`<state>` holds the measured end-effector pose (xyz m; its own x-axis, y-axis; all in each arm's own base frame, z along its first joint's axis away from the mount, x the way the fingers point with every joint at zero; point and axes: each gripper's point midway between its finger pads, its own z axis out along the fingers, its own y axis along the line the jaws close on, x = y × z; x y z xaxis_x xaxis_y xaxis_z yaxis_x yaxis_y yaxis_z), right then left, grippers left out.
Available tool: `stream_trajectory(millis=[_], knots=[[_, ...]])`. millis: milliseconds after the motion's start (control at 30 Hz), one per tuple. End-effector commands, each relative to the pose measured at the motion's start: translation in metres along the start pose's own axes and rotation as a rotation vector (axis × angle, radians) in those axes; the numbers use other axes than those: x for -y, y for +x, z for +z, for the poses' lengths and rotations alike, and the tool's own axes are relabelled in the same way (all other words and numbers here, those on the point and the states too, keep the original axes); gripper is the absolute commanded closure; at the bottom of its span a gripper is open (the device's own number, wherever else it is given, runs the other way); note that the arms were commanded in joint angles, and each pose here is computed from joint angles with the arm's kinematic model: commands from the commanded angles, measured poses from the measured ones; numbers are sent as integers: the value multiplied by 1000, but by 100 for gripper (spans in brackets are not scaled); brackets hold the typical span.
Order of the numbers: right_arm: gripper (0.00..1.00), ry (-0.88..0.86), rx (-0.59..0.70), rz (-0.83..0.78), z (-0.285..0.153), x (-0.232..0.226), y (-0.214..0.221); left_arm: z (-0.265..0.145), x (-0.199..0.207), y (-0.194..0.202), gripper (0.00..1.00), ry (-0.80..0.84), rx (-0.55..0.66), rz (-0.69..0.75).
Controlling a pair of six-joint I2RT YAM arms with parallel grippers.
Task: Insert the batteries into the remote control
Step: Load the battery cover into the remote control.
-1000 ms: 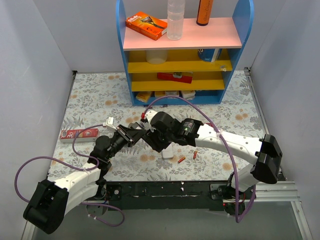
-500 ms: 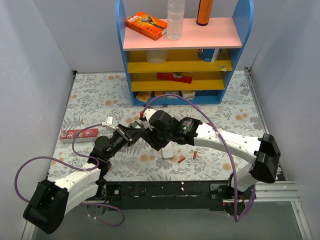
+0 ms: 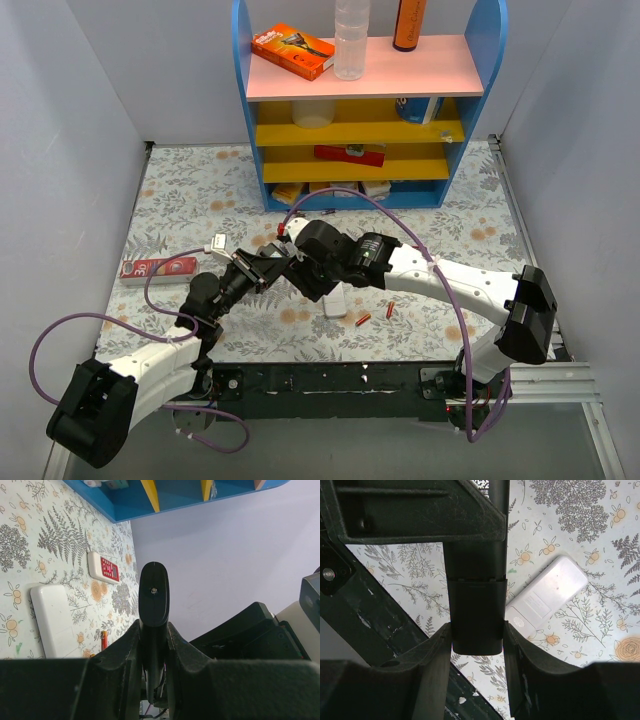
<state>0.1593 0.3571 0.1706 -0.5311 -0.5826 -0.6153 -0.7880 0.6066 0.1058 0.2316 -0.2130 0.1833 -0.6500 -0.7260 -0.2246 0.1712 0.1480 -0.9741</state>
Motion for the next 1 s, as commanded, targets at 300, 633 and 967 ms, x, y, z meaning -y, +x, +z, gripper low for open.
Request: stream_trajectory(millis=[300,633,967], knots=[[54,12,-1,-17,-6,0,-6,-5,20,-2,100,76,14,-58],[52,10,-7,-14,-8,0,-4,-5,19,-3,100,72,18,-59],[51,23,-10,-11,-8,2,-2,-5,19,-3,100,74,20,-60]])
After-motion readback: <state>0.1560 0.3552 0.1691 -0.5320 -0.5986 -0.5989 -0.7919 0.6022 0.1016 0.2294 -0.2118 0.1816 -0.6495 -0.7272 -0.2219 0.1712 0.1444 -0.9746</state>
